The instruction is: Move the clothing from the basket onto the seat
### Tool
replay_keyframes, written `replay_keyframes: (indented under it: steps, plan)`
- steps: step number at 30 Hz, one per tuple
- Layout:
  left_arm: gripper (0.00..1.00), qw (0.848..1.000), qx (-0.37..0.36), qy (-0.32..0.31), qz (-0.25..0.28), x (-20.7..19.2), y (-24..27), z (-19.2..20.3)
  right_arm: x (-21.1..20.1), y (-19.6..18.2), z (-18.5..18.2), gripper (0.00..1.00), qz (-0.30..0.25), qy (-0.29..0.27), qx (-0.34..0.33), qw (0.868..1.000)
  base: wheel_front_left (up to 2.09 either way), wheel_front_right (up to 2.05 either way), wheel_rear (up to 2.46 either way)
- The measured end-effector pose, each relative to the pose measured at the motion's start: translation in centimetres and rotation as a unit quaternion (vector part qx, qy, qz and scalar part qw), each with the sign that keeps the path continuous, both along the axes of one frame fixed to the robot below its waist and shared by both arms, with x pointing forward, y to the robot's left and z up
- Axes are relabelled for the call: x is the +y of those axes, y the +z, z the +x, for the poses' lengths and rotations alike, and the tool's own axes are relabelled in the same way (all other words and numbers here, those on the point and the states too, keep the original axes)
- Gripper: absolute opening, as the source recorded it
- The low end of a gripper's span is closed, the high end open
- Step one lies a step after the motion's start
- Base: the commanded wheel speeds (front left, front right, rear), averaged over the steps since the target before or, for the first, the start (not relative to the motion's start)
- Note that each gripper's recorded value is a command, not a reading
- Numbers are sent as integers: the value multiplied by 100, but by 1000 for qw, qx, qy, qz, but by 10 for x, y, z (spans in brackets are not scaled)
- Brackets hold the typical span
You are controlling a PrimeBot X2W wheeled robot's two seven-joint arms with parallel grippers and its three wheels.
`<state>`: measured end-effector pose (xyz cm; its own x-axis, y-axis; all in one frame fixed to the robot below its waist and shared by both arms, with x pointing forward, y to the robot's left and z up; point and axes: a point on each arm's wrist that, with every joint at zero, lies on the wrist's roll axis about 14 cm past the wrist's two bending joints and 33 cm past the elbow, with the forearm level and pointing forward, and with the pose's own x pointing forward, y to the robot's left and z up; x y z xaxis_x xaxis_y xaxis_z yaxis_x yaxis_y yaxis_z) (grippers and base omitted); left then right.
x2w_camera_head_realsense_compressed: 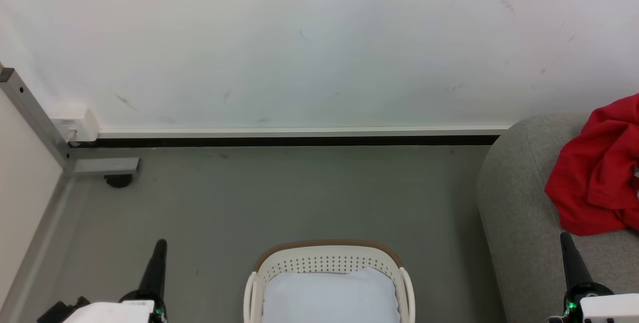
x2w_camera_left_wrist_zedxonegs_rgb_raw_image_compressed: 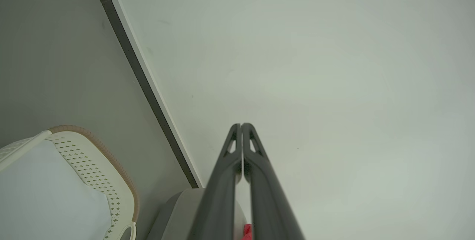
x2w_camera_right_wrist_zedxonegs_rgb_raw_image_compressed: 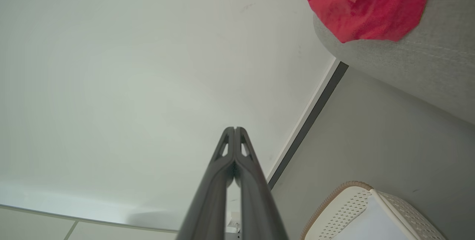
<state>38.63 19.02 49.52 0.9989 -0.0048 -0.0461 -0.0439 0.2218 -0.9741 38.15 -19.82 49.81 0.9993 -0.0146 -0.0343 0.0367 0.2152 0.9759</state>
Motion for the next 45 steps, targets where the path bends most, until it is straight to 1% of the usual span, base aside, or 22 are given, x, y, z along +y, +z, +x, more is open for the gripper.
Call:
replay_keyframes:
  steps: [30, 33, 45]
  plan:
    - [0, 994, -14, 4, -105, 8, 7, 1, -2, 5, 5, 0, 101, 4, -11, 995, 0, 0, 0]
    - [0, 994, -15, 5, -112, 8, 8, 1, -2, 6, 6, 0, 110, 5, -12, 994, 0, 0, 0]
    - [0, 994, -16, 5, -112, 8, 8, 1, -2, 6, 6, 0, 110, 4, -13, 994, 0, 0, 0]
